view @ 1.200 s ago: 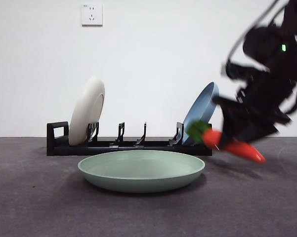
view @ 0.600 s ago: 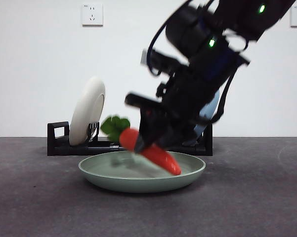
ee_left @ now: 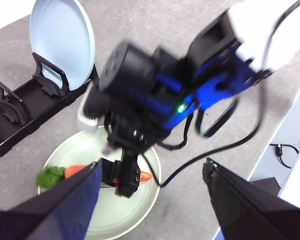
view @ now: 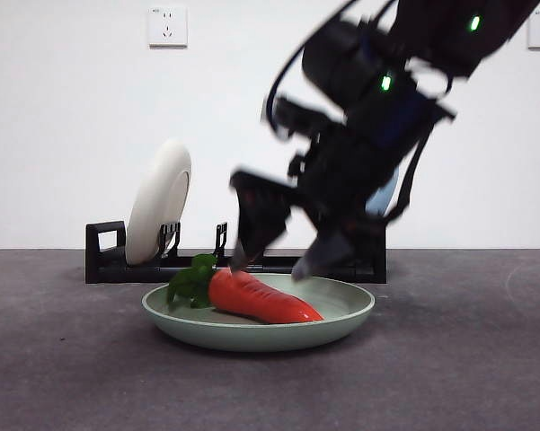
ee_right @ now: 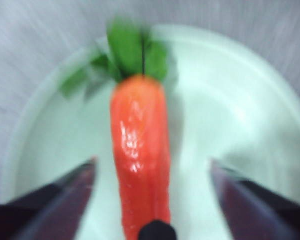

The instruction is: Take the green plate from the plate rack,put the plate on the table,take the carrot from the table,put the carrot in the plate

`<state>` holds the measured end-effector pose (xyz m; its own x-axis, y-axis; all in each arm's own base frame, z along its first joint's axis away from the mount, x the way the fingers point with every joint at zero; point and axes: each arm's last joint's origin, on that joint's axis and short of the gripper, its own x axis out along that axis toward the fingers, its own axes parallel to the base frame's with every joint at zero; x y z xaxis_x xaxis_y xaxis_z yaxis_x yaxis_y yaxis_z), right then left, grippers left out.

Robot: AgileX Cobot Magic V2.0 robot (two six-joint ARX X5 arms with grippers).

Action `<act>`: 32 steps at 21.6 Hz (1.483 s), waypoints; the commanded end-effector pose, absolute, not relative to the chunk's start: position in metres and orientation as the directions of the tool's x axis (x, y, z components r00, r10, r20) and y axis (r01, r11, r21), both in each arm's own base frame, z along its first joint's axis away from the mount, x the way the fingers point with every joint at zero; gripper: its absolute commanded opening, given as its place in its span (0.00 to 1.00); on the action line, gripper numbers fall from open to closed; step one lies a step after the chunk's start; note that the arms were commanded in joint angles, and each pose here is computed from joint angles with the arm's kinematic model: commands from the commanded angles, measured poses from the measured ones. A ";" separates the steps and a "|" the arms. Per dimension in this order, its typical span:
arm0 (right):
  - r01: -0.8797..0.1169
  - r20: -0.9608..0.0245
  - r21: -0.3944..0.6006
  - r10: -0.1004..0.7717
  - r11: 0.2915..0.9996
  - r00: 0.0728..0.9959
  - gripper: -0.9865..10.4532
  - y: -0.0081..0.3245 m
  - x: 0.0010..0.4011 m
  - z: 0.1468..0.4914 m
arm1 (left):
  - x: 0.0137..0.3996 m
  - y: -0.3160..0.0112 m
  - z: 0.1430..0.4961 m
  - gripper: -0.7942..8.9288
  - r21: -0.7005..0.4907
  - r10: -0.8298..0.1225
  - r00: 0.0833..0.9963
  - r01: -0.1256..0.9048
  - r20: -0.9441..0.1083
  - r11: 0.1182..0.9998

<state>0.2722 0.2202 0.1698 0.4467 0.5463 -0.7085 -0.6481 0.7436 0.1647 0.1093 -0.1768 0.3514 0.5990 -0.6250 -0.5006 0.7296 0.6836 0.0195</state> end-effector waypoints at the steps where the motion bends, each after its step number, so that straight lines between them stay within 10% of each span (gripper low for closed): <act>1: -0.648 -0.686 0.168 0.560 0.743 0.465 0.61 0.213 0.262 0.195 | 0.109 -0.177 0.350 0.44 0.016 -0.623 0.599 0.727 -0.503 0.686; 12: -0.666 -0.751 0.234 0.567 0.708 0.338 0.59 0.118 0.138 0.306 | 0.107 -0.173 0.343 0.44 0.033 -0.586 0.575 0.730 -0.571 0.683; 19: -0.666 -0.746 0.235 0.570 0.708 0.344 0.29 0.092 0.105 0.319 | 0.105 -0.170 0.338 0.40 0.047 -0.553 0.553 0.732 -0.624 0.680; 22: -0.665 -0.754 0.233 0.563 0.710 0.337 0.09 0.085 0.097 0.319 | 0.104 -0.168 0.335 0.08 0.056 -0.530 0.541 0.733 -0.653 0.678; 32: -0.659 -0.757 0.238 0.561 0.713 0.334 0.09 0.083 0.094 0.320 | 0.103 -0.167 0.334 0.08 0.062 -0.519 0.538 0.732 -0.664 0.679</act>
<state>0.0940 0.0828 0.3213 0.3370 0.5614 -0.7558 -0.6619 0.7121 0.2338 0.1034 -0.1667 0.3356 0.5390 -0.5214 -0.6615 0.7331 0.6771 0.0637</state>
